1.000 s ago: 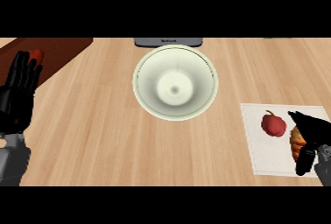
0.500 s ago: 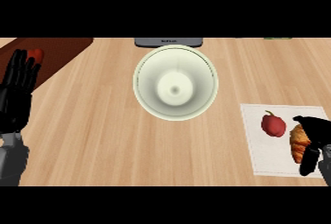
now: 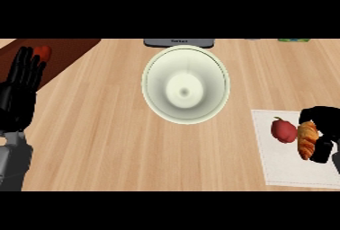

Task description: Pick the croissant from the placemat and place it in the bowl

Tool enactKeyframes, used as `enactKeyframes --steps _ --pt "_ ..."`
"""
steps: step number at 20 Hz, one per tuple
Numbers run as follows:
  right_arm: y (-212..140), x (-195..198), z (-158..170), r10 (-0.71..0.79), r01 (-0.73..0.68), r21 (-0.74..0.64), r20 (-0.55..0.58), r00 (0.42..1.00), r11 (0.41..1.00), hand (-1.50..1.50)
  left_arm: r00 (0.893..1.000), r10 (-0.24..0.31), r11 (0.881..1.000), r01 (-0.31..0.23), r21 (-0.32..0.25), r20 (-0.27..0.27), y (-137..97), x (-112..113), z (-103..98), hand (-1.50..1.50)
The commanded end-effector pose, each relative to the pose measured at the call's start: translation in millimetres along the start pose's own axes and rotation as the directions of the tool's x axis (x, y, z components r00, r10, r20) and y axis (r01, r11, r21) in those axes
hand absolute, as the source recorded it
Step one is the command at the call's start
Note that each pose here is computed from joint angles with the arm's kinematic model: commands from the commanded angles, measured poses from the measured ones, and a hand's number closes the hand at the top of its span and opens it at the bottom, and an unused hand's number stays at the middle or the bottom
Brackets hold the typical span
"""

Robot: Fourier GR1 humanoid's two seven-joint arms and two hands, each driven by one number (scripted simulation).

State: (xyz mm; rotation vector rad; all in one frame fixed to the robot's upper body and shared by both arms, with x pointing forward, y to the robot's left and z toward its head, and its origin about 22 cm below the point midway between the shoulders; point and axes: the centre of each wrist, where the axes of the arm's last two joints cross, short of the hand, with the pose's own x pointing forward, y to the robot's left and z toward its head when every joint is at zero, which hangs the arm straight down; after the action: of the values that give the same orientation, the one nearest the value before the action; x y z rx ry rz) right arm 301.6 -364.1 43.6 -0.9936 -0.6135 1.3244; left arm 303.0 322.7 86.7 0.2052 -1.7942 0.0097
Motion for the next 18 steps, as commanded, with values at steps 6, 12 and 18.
enactKeyframes --steps 6,12,18 --pt "-102.2 -8.4 -5.7 0.067 0.021 -0.175 0.479 0.875 0.984 1.50 0.996 0.047 0.995 -0.040 -0.097 0.070 -30.7 13.3 -12.9 0.00" --pt "-143.7 -45.9 -5.5 0.128 0.056 -0.282 0.594 0.795 0.958 1.50 0.996 0.052 0.992 -0.043 -0.118 0.069 -41.7 16.0 -17.4 0.00" --pt "-183.0 -85.5 1.3 0.123 0.207 -0.412 0.645 0.754 0.887 1.50 0.997 0.037 0.995 -0.031 -0.099 0.061 -38.4 9.2 -15.3 0.00"
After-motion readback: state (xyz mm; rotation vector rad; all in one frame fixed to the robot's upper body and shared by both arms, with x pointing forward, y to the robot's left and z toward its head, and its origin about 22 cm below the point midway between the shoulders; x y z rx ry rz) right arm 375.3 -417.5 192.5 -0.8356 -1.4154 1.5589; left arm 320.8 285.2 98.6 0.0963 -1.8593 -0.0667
